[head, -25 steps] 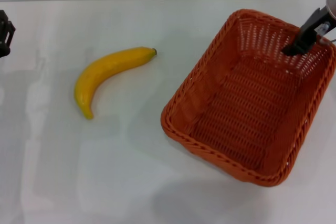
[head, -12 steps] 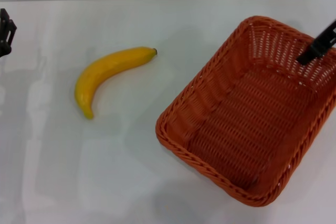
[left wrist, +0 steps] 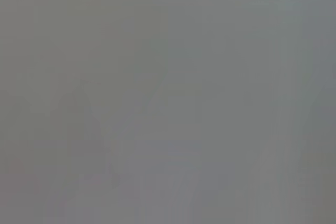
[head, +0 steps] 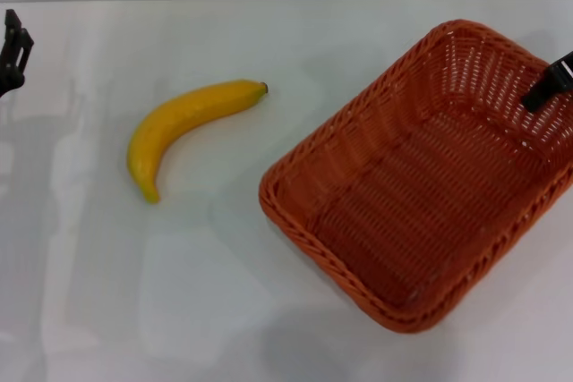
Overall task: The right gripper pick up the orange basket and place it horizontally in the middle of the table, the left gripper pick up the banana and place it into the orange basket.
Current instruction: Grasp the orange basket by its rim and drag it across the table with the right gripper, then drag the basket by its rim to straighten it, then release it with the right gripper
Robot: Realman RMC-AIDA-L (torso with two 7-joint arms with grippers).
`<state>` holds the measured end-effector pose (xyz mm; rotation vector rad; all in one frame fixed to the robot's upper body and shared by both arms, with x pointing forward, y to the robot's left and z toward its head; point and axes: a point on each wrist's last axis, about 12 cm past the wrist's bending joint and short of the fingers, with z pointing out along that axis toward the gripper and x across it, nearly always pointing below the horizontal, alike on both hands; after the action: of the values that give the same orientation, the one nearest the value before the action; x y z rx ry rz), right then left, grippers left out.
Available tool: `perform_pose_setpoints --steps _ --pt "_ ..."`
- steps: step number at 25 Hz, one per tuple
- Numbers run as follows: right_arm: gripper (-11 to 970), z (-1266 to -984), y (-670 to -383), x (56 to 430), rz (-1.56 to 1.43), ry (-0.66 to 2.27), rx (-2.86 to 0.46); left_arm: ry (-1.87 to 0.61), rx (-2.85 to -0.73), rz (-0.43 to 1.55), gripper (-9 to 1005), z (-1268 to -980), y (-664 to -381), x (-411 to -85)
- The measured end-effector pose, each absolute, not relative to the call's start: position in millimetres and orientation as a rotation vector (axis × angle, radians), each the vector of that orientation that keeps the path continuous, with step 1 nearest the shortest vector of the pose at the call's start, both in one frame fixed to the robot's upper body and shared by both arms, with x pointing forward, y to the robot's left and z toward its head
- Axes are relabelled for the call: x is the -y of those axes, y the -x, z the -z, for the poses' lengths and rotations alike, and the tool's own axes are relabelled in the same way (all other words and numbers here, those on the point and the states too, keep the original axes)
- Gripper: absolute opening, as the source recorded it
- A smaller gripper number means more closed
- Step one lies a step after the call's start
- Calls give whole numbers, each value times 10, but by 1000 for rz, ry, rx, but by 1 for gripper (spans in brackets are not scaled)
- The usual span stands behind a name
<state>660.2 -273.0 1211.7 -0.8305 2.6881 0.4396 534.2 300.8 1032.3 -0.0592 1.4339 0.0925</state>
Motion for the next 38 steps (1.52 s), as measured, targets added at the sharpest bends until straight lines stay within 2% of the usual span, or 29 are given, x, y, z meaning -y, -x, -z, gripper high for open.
perform_pose_setpoints --steps 9,18,38 --pt "124 -12057 -6528 2929 -651 647 -2629 60 -1434 -92 850 -10331 -5360 -3007" --pt "124 -11975 -6499 2960 -778 557 -2602 59 -1428 -90 850 -10351 -5392 -2996" --pt "124 -11538 -6376 3040 -902 285 -2520 65 -1427 -89 851 -10354 -5398 -2988"
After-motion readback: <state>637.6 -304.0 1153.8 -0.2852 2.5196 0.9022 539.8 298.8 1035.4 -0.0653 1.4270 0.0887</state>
